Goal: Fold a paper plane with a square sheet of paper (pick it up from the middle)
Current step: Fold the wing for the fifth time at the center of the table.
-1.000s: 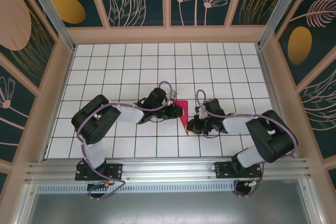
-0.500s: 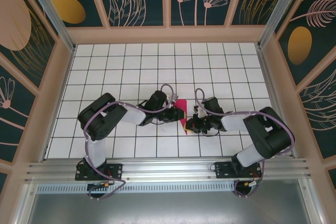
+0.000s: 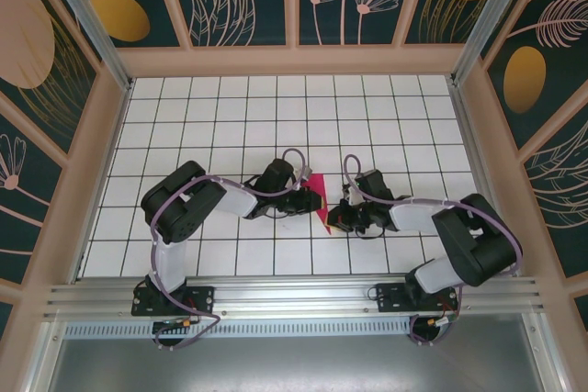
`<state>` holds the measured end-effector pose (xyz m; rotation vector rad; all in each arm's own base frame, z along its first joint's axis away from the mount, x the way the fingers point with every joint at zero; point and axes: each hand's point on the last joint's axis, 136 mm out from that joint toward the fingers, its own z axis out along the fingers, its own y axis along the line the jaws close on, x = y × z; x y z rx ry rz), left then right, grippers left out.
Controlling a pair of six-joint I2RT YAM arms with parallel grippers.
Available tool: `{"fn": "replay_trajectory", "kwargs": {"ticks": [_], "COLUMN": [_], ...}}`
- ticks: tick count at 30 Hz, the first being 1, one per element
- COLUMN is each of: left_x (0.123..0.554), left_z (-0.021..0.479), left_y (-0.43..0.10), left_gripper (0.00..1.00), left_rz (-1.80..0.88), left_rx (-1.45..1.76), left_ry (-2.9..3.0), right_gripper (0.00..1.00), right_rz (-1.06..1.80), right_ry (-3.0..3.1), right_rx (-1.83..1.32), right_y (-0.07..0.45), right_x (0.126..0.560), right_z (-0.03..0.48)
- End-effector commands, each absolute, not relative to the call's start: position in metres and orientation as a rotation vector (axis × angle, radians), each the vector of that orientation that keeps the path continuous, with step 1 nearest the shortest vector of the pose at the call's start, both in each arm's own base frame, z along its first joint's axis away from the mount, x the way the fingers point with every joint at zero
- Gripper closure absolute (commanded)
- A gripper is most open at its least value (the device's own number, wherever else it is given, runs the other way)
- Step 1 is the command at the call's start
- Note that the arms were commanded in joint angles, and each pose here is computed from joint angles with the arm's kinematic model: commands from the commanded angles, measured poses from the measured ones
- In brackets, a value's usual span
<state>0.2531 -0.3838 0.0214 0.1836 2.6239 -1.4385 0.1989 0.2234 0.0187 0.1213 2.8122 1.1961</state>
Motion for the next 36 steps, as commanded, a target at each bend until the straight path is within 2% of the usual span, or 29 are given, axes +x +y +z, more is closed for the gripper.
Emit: {"fn": "replay_trajectory", "kwargs": {"ticks": [1, 10, 18, 23, 28, 33, 36], "left_x": [0.251, 0.254, 0.256, 0.256, 0.257, 0.257, 0.258], "left_z": [-0.038, -0.047, -0.053, -0.057, -0.06, -0.061, -0.06], "left_y": [-0.356, -0.353, -0.346, -0.342, -0.341, -0.343, -0.343], "left_gripper": [0.88, 0.91, 0.94, 0.95, 0.96, 0.96, 0.96], "left_rz": [-1.135, -1.062, -0.997, -0.96, -0.942, -0.943, -0.939], "left_rx": [0.097, 0.084, 0.06, 0.039, 0.028, 0.034, 0.039], "left_ry": [2.798, 2.84, 2.861, 2.874, 2.882, 2.887, 2.885], "right_gripper": [0.96, 0.97, 0.99, 0.99, 0.97, 0.97, 0.98], "right_rz": [1.159, 1.304, 1.046, 1.056, 1.214, 1.162, 1.006], "right_ry": [2.791, 2.766, 2.972, 2.959, 2.881, 2.95, 3.028], "right_rx": [0.133, 0.038, 0.194, 0.168, 0.084, 0.133, 0.205], "right_y": [0.222, 0.241, 0.211, 0.213, 0.227, 0.215, 0.198], "right_x": [0.205, 0.196, 0.177, 0.172, 0.169, 0.153, 0.148], "right_z": [0.028, 0.036, -0.019, -0.012, 0.015, -0.007, -0.026]}}
